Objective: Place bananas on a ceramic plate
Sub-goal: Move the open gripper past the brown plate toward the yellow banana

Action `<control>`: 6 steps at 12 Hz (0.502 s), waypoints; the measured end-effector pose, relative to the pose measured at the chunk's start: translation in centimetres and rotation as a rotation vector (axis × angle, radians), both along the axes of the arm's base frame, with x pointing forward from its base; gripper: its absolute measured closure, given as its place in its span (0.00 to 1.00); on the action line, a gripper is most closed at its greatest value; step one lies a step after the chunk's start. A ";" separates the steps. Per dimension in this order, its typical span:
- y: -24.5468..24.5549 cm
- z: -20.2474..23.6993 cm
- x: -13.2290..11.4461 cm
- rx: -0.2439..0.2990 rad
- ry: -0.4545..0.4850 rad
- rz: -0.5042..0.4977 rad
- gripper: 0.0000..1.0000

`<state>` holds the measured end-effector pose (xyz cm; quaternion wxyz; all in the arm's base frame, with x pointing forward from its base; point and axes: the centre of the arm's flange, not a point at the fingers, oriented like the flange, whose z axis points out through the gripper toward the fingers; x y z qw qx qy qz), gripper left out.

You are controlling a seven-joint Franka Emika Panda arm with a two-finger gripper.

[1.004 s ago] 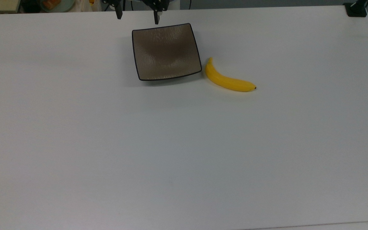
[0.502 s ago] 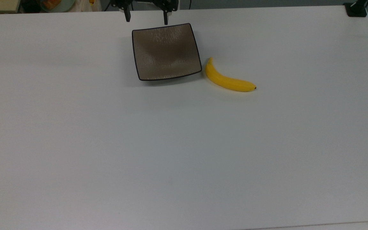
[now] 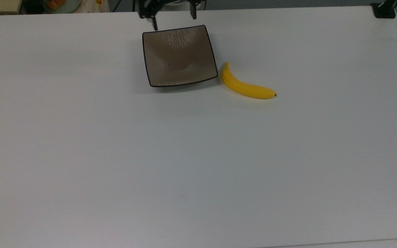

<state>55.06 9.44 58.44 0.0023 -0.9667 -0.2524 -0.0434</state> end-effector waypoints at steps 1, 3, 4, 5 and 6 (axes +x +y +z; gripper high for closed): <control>1.3 -0.2 -0.2 -0.006 0.004 0.071 0.00; 4.2 -0.9 -0.9 -0.015 0.015 0.191 0.00; 6.2 -1.7 -1.5 -0.020 0.029 0.246 0.00; 7.8 -2.3 -2.1 -0.024 0.042 0.283 0.00; 8.6 -2.8 -2.4 -0.026 0.051 0.299 0.00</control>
